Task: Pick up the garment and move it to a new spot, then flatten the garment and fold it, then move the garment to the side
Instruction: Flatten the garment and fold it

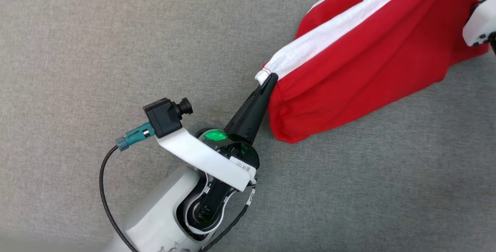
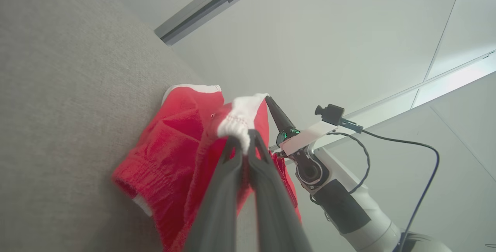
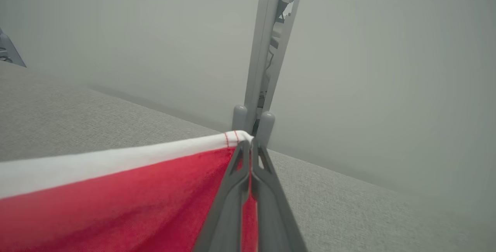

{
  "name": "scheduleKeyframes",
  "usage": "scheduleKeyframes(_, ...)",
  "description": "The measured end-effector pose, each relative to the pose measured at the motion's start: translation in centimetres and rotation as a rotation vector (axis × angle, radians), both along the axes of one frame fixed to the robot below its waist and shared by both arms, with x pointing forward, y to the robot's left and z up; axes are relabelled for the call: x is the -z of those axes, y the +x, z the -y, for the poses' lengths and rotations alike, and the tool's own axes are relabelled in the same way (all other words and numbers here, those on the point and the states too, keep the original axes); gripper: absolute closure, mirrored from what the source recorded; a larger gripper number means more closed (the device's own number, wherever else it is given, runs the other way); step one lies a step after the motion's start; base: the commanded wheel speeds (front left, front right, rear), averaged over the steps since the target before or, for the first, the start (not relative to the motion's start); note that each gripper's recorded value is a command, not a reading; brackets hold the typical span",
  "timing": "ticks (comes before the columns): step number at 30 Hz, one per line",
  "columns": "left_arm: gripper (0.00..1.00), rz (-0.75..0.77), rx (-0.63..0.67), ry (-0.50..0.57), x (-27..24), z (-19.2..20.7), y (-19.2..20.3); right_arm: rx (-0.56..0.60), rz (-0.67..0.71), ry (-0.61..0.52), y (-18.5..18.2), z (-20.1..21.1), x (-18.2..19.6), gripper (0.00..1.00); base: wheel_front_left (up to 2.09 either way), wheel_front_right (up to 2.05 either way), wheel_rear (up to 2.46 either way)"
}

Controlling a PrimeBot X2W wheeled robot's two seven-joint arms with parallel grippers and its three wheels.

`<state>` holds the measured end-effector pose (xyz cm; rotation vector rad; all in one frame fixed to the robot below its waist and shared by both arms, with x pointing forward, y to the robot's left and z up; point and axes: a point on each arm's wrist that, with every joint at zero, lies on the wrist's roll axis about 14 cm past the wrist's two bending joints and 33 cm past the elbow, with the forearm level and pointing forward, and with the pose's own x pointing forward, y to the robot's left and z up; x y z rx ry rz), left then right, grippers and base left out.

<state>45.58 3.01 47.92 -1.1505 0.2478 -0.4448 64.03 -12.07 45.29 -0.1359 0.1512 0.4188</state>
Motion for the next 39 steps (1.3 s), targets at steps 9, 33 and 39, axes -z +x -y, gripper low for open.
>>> scheduleKeyframes(9,1.00,-0.065,-0.068,0.036,3.1,-1.6,1.5,-0.088,0.000,-0.058,2.8,-3.8,2.7,1.00,0.00,0.00,0.00)
scheduleKeyframes(33,0.00,-0.067,-0.218,0.408,7.1,-6.3,3.6,-0.119,0.017,-0.008,2.7,-5.6,1.1,0.00,0.00,0.00,0.00)
scheduleKeyframes(39,0.00,-0.047,-0.302,0.567,6.8,-8.8,2.6,-0.111,0.041,0.040,0.2,-5.1,-0.5,0.00,0.00,0.00,0.00)
